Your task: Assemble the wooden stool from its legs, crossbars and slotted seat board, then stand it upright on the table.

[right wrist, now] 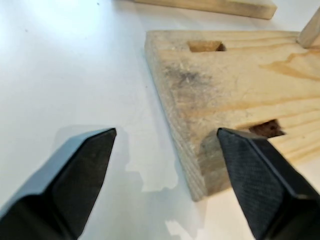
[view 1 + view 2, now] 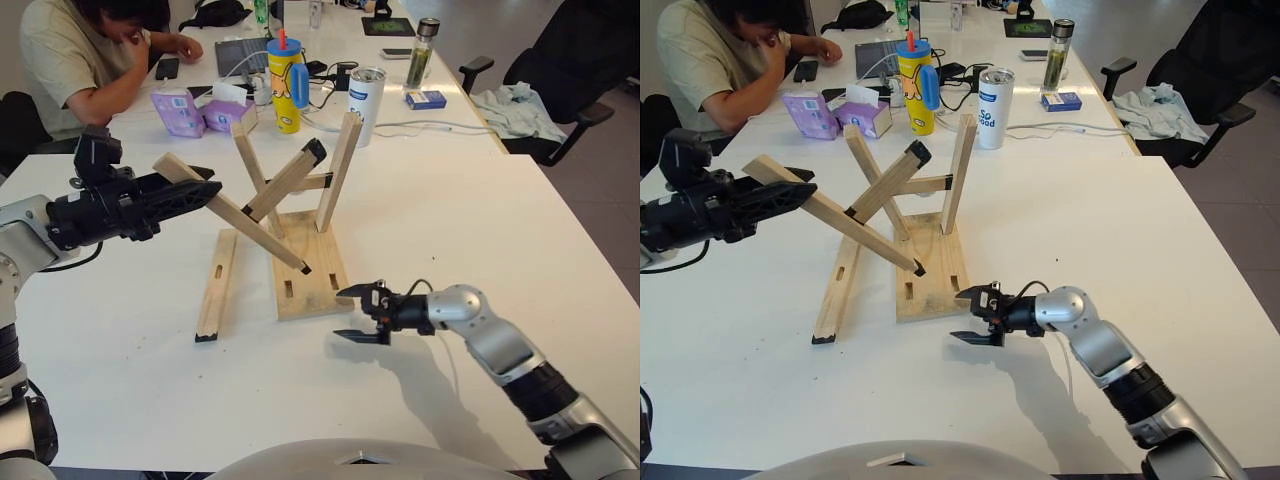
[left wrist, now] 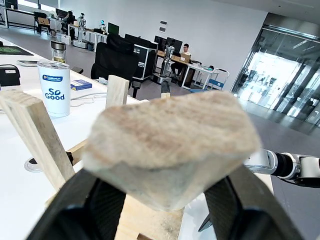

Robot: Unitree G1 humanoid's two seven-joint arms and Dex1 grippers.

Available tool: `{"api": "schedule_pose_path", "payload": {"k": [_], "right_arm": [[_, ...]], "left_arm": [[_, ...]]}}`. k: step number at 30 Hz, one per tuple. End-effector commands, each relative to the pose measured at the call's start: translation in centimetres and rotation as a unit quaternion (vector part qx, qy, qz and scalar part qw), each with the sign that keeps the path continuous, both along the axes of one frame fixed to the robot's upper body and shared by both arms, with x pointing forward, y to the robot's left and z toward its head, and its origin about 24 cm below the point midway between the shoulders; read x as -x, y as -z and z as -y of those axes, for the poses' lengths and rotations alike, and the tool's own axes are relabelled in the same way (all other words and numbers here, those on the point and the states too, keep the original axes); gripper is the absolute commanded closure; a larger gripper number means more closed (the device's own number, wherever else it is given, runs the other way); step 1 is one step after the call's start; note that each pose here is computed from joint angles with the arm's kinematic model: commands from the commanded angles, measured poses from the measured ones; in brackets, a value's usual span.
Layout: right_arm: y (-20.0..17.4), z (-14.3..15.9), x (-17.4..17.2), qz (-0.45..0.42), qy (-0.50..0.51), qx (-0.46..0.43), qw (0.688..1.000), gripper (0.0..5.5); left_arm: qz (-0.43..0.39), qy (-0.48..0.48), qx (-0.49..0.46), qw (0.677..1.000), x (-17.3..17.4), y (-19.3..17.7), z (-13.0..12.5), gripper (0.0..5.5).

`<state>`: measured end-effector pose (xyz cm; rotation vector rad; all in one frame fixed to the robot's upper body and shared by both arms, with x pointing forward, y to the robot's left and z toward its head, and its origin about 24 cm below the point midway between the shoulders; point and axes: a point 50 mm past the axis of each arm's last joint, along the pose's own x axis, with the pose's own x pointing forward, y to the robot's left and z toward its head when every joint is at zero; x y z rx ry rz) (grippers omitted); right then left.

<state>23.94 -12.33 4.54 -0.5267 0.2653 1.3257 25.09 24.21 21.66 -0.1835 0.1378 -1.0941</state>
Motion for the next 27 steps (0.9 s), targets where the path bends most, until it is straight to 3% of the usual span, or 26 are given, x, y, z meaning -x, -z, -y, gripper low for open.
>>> {"api": "schedule_pose_path", "payload": {"k": [1,19,27], "right_arm": [[0.5,0.0,-1.0,0.016,0.017,0.007,1.000,1.73],[1.9,0.1,-0.9,-0.025,0.028,0.017,0.999,1.73],[2.7,0.1,-0.1,-0.052,0.011,0.038,0.998,1.73]], "left_arm": [[0.009,0.010,-0.020,1.000,-0.3,0.4,0.2,3.43],[0.029,0.050,-0.128,0.990,-1.0,2.2,0.7,3.43],[0.047,0.100,-0.218,0.970,-2.4,2.2,1.3,3.43]]}}
